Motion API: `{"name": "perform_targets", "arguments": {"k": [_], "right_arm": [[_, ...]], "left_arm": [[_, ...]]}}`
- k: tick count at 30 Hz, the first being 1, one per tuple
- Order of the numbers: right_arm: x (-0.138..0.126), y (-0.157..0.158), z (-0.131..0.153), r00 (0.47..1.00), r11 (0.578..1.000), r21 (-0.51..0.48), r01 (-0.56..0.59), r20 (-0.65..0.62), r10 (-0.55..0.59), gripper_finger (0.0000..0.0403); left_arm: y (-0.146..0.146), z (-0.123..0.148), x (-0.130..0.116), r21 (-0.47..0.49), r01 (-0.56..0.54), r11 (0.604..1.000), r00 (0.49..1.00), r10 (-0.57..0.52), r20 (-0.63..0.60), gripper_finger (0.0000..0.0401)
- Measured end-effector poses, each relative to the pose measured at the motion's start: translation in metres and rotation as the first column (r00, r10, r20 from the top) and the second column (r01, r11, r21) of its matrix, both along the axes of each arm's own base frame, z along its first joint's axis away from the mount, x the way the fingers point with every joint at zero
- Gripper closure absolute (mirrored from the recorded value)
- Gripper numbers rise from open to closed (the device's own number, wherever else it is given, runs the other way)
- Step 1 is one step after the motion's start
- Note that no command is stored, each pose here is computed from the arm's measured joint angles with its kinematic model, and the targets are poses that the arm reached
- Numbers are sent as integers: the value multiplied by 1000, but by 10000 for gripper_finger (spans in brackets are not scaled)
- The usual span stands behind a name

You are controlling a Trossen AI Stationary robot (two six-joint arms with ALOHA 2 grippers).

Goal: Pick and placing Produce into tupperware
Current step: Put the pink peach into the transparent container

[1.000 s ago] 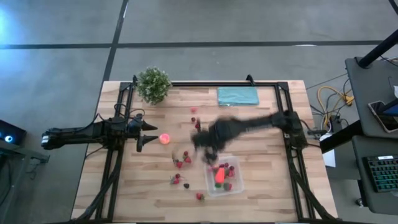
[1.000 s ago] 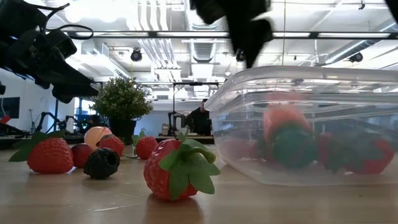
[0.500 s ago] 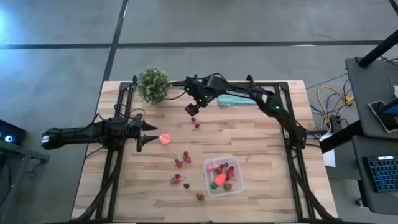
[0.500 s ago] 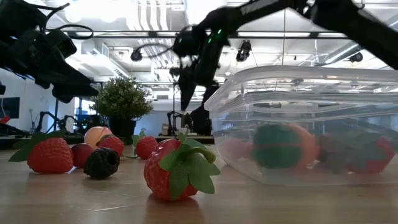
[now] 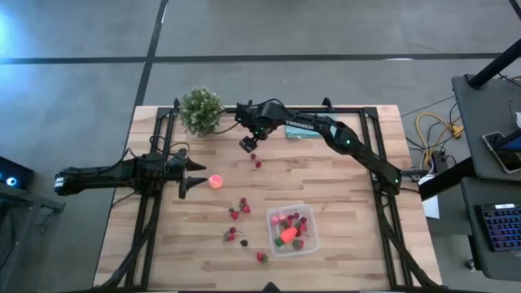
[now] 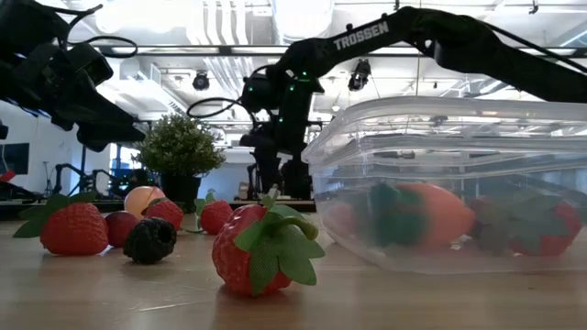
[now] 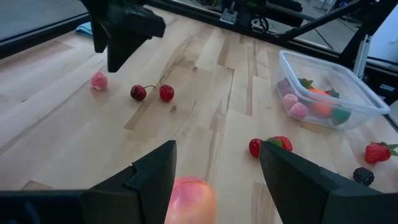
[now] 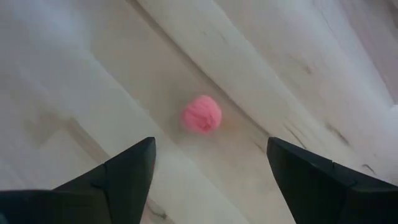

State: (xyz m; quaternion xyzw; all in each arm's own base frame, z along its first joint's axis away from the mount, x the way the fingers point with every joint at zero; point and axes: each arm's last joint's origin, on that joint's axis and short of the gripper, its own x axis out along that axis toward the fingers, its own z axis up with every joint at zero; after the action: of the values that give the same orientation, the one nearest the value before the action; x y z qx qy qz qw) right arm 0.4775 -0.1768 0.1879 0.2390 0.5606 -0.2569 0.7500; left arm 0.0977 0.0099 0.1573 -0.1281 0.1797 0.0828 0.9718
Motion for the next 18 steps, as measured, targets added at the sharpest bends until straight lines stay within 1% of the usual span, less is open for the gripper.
{"name": "perform_targets", "arguments": {"k": [3, 6, 10, 15, 18], "right_arm": [[3, -1, 1, 999, 1000, -8, 29, 37, -29, 104], [3, -1, 0, 999, 999, -28, 39, 31, -38, 107], [3, -1, -4, 997, 997, -14, 76, 27, -75, 118], [4, -2, -17, 985, 986, 13, 166, 44, -166, 137], [4, -2, -18, 982, 983, 8, 183, 46, -183, 145]], "left_arm": [[0, 0, 0, 0, 0, 1000, 1000, 0, 0, 184], [0, 0, 0, 0, -1, 1000, 1000, 1, 0, 184], [0, 0, 0, 0, -1, 1000, 1000, 1, 0, 184], [0, 0, 0, 0, 0, 1000, 1000, 0, 0, 184], [0, 0, 0, 0, 0, 1000, 1000, 0, 0, 184]]}}
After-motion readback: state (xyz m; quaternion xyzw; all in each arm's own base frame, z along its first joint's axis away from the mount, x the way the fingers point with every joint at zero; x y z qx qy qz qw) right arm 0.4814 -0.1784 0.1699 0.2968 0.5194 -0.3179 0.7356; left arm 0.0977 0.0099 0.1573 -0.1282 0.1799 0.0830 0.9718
